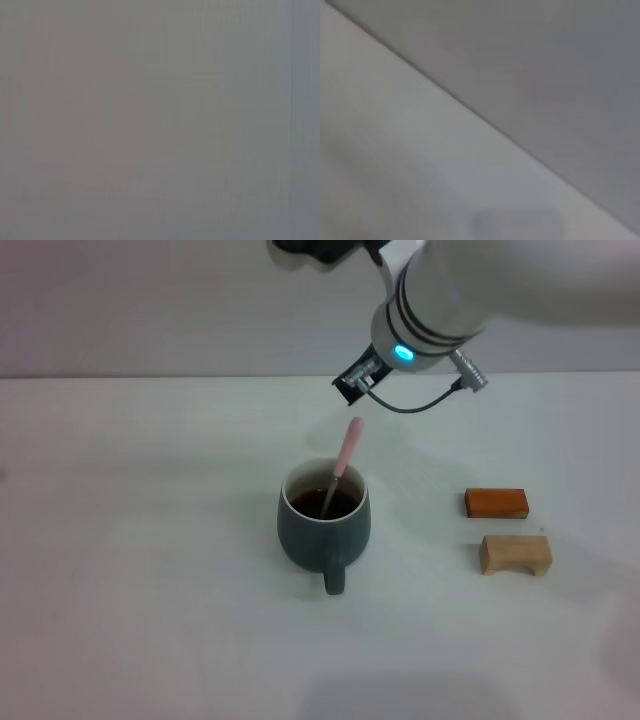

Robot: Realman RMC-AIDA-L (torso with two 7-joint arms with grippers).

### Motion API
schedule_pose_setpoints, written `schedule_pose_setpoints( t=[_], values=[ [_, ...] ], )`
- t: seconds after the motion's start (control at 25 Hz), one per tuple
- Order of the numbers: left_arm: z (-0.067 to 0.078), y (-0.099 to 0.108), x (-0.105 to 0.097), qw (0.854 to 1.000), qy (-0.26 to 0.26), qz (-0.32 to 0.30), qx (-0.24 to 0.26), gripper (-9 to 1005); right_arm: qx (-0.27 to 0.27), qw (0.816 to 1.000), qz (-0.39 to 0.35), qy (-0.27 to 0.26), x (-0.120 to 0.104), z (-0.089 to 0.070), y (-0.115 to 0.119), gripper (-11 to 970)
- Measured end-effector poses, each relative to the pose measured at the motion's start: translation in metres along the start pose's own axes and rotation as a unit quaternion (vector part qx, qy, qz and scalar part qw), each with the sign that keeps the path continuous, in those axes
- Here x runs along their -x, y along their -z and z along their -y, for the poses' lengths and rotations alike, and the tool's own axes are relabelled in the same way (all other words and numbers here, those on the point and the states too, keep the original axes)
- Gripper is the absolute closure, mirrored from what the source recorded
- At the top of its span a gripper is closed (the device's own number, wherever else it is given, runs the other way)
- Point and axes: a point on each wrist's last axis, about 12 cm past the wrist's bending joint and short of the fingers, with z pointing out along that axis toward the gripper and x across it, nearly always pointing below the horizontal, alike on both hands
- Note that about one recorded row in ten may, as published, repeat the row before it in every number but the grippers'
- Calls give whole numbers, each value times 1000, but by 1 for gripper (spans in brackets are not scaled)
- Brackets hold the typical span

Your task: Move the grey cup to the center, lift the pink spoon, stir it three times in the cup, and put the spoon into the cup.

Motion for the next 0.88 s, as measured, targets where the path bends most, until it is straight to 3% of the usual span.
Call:
schedule_pose_setpoints(
  t=[0.24,0.56,0.76,0.88],
  values=[
    [-1,1,0,1000,-1,0,1,949,-28,998,49,17,-12,3,-6,721],
    [1,4,-2,1000,-4,-3,-1,949,-60,984,166,27,-51,6,0,723],
    [1,10,-2,1000,-7,3,-2,949,-70,972,225,-6,-98,17,5,724],
    [1,15,-3,1000,-9,6,-5,949,-90,958,264,-63,-143,36,8,724]
  ],
)
